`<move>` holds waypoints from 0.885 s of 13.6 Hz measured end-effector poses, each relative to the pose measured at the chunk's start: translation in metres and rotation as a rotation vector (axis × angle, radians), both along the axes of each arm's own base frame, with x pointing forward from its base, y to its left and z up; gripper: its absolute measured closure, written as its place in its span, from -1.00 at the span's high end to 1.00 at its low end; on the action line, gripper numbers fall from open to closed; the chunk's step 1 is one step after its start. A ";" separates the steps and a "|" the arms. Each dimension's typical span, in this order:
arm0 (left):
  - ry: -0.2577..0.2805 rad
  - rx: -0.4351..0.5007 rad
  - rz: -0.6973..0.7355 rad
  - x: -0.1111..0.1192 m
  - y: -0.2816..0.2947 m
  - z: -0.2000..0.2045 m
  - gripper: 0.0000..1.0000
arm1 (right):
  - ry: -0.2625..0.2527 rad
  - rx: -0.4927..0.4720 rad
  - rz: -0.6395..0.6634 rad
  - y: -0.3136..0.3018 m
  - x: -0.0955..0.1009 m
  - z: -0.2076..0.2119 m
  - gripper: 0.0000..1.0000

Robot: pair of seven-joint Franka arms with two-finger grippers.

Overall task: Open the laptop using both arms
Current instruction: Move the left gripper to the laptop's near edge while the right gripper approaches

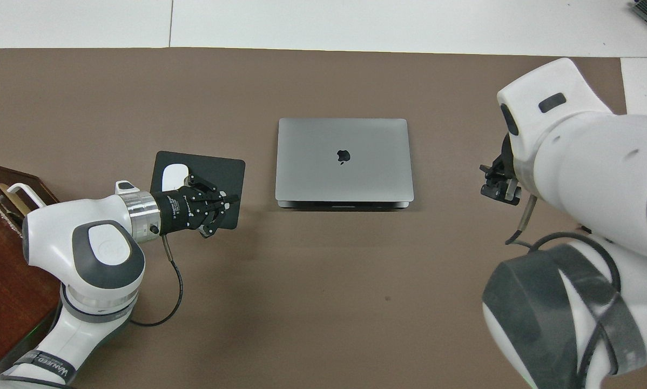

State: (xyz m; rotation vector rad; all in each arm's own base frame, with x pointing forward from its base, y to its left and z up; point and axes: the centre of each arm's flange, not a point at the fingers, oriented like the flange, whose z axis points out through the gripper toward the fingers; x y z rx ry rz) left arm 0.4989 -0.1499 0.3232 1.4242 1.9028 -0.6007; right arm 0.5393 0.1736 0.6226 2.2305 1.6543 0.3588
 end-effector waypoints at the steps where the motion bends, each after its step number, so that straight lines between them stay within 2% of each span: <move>1: 0.003 -0.022 0.011 -0.001 -0.001 -0.011 -0.98 | 0.007 -0.003 0.012 0.006 -0.003 -0.004 1.00; 5: 0.050 -0.093 0.057 -0.009 -0.018 -0.045 -0.98 | 0.010 -0.041 0.057 0.032 -0.013 -0.024 1.00; 8: 0.065 -0.139 0.097 -0.014 -0.030 -0.052 -0.98 | -0.005 -0.062 0.090 0.062 -0.025 -0.045 1.00; 10: 0.053 -0.147 0.104 -0.015 -0.037 -0.050 -0.98 | -0.004 -0.058 0.101 0.067 -0.026 -0.059 1.00; 12: 0.016 -0.144 0.098 -0.017 -0.046 -0.052 -0.98 | 0.002 -0.050 0.092 0.075 -0.028 -0.070 1.00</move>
